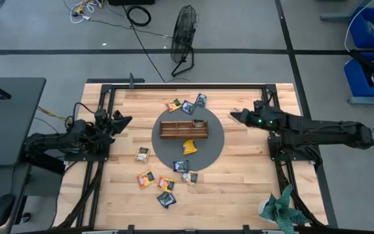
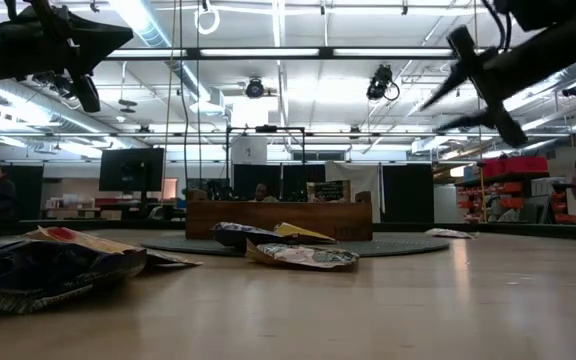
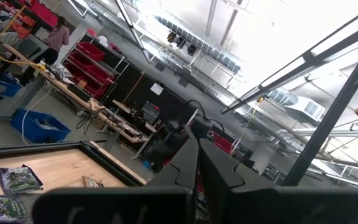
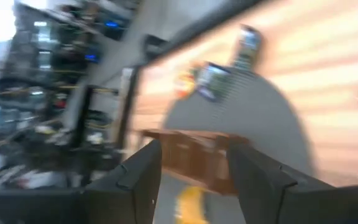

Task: Pick & Place Tea
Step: Put the brown tea bag into the right section of the wooden organizer

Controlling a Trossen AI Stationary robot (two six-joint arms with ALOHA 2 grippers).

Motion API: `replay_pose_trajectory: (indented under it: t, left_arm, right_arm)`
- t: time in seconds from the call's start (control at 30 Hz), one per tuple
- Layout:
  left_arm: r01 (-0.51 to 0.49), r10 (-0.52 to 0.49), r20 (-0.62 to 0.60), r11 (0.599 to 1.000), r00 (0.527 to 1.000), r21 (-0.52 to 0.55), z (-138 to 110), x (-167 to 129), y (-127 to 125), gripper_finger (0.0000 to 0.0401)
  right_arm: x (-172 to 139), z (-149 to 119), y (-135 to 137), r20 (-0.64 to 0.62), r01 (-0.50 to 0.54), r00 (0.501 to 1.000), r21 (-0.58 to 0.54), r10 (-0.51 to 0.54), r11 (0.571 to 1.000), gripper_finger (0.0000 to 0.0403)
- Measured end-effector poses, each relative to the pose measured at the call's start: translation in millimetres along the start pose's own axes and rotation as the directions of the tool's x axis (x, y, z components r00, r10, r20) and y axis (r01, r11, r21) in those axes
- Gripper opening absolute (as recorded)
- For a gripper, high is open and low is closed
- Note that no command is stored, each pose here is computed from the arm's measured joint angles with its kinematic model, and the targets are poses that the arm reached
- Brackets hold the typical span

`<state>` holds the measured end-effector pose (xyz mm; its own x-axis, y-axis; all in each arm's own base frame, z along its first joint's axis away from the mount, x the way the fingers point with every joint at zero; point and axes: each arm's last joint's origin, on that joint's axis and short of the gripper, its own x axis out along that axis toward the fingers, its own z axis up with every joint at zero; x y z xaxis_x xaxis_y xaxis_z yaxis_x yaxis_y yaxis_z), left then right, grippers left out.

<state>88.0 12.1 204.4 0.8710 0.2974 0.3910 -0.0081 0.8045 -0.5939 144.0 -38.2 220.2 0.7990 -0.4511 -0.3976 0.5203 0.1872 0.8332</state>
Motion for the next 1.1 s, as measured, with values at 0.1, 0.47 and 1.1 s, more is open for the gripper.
replay_pose_trajectory:
  t: [0.1,0.47,1.1]
  left_arm:
    - [0.0,0.0,0.0,1.0,1.0,0.0,0.0,0.0,0.0,0.0018]
    - [0.0,0.0,0.0,1.0,1.0,0.0,0.0,0.0,0.0,0.0018]
    - [0.0,0.0,0.0,1.0,1.0,0.001,0.0,0.0,0.0,0.0018]
  right_arm:
    - [-0.9,-2.8,-11.7,-0.019,0.12,0.993,0.059,-0.119,0.991,0.0188]
    - [-8.2,-6.0,-38.6,0.011,0.39,0.916,0.199,-0.4,0.899,0.0188]
    - [13.6,3.2,-60.5,0.121,0.582,0.757,0.325,-0.643,0.746,0.0188]
